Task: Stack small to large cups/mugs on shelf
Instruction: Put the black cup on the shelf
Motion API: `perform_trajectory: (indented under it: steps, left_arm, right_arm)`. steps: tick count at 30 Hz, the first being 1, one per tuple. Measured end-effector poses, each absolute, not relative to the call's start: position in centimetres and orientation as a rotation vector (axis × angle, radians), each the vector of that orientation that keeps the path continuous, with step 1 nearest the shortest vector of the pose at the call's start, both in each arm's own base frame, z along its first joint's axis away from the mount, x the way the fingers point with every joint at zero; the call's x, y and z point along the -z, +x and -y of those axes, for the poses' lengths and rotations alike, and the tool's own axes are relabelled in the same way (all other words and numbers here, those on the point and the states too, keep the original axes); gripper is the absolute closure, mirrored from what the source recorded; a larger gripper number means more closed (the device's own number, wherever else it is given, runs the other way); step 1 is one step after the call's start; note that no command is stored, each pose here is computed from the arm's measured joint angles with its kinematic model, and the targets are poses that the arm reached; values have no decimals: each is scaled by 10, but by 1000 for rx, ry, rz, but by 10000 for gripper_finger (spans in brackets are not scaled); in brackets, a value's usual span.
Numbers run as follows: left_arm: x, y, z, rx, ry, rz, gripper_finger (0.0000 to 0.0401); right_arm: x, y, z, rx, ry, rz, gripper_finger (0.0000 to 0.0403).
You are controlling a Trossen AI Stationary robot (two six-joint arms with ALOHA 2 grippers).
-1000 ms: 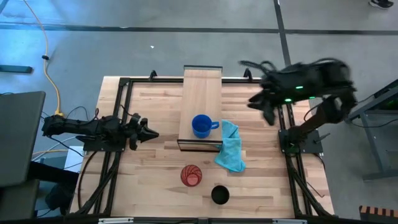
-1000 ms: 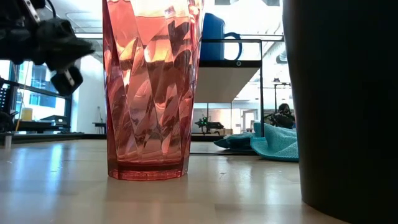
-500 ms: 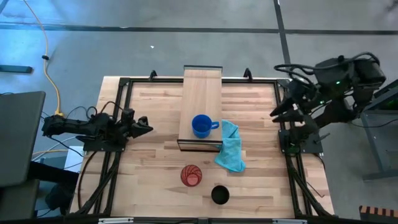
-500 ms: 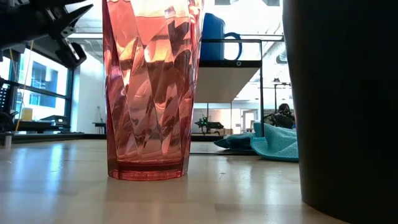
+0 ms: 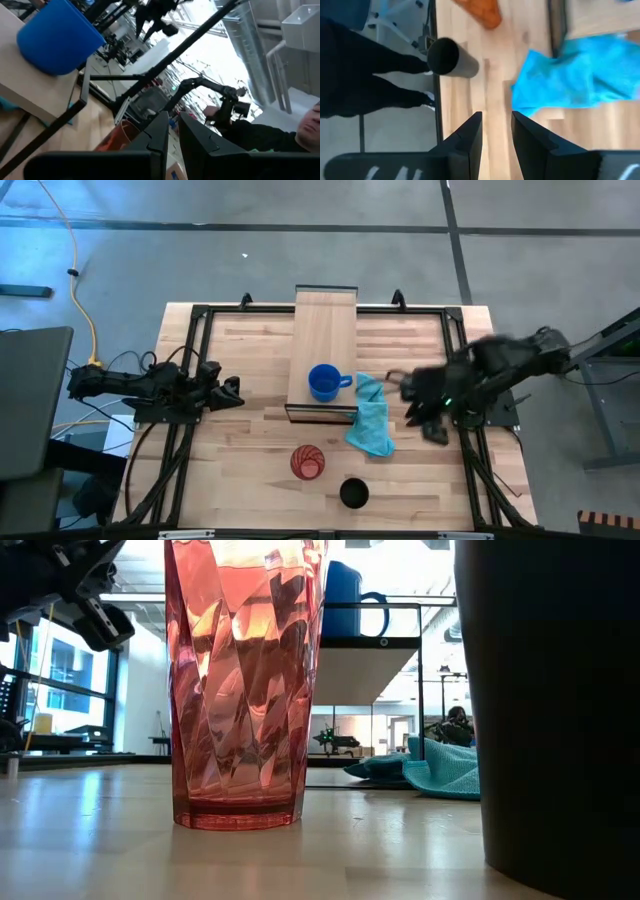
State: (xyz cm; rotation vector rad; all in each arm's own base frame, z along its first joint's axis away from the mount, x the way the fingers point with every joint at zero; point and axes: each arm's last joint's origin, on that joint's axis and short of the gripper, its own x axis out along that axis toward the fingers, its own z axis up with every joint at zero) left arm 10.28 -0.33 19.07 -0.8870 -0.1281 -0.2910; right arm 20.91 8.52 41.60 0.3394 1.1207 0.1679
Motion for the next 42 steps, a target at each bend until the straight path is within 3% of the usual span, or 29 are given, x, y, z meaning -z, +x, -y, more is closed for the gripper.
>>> perform_trajectory:
  steps: [8, 22, 34, 42]
  left_arm:
    - [-191, 103, 5, 331, -879, 108, 368]
    - [-237, 116, 20, 278, -617, -17, 368]
    - [-302, 195, 46, 262, -439, -324, 368]
    - [-314, 237, 56, 243, -304, -544, 368]
  right_arm:
    - [-361, 225, -122, -167, 447, -1137, 309]
    - [-357, 230, -129, 20, 368, -941, 309]
    - [-368, 207, -111, 151, 261, -886, 309]
    - [-381, 191, -104, 169, 527, -864, 309]
